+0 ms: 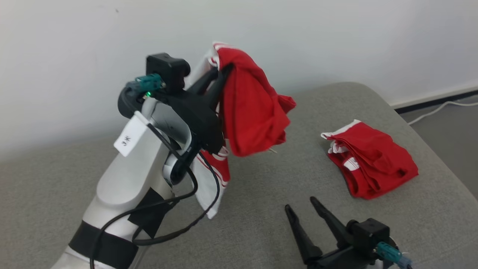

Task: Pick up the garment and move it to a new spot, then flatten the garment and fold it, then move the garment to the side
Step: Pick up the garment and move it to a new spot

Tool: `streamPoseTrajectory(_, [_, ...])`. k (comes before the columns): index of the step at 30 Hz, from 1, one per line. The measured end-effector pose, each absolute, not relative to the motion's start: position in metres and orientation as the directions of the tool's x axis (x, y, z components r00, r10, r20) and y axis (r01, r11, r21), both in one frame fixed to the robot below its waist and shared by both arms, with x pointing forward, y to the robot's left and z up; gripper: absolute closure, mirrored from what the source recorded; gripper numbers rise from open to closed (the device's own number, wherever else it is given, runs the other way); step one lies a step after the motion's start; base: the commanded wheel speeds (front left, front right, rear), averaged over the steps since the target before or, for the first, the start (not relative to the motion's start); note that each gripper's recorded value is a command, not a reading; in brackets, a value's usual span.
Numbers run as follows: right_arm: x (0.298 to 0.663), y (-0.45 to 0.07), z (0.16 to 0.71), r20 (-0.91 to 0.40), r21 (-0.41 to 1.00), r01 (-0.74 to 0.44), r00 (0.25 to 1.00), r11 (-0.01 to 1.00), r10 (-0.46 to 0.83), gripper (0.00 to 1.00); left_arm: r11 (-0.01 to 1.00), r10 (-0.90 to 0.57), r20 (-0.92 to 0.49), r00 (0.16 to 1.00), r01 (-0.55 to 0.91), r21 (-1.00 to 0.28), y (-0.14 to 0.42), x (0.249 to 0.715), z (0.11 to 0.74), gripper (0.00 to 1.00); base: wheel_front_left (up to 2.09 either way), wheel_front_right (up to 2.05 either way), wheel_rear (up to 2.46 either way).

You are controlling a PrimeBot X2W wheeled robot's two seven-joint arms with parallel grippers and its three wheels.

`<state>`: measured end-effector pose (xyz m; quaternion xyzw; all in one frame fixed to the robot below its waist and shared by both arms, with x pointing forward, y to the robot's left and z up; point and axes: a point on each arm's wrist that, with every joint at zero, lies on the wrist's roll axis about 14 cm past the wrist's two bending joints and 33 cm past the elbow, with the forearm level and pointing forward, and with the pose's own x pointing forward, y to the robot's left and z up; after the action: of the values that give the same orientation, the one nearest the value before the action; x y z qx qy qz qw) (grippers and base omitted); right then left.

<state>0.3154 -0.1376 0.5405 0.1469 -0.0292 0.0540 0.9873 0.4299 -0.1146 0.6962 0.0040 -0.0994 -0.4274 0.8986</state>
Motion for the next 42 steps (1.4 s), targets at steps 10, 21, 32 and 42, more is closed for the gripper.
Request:
streamPoseTrajectory(10, [0.319, -0.161, 0.524, 0.023, 0.282, -0.029, 0.999, 0.959, 0.024, 0.0, 0.695, -0.701, -0.202, 0.684, 0.718, 0.022, -0.072, 0.453, 0.542, 1.0, 0.0, 0.0, 0.0])
streamPoseTrajectory(21, [0.341, -0.124, 0.52, 0.006, 0.279, -0.149, 0.988, 0.949, 0.153, 0.0, 0.906, -0.388, -0.372, 0.843, 0.423, 0.014, 0.069, 0.463, 0.464, 0.0, 0.0, 0.0, 0.0])
streamPoseTrajectory(32, [0.342, -0.101, 0.523, 0.017, 0.274, -0.22, 0.974, 0.936, 0.224, 0.0, 0.985, -0.172, -0.302, 0.938, 0.168, -0.039, 0.149, 0.448, 0.459, 0.0, 0.0, 0.0, 0.0])
streamPoseTrajectory(42, [0.336, -0.133, 0.522, 0.029, 0.286, -0.112, 0.994, 0.952, 0.108, 0.0, 0.976, -0.145, -0.095, 0.985, 0.126, -0.175, 0.15, 0.427, 0.486, 0.0, 0.0, 0.0, 0.0])
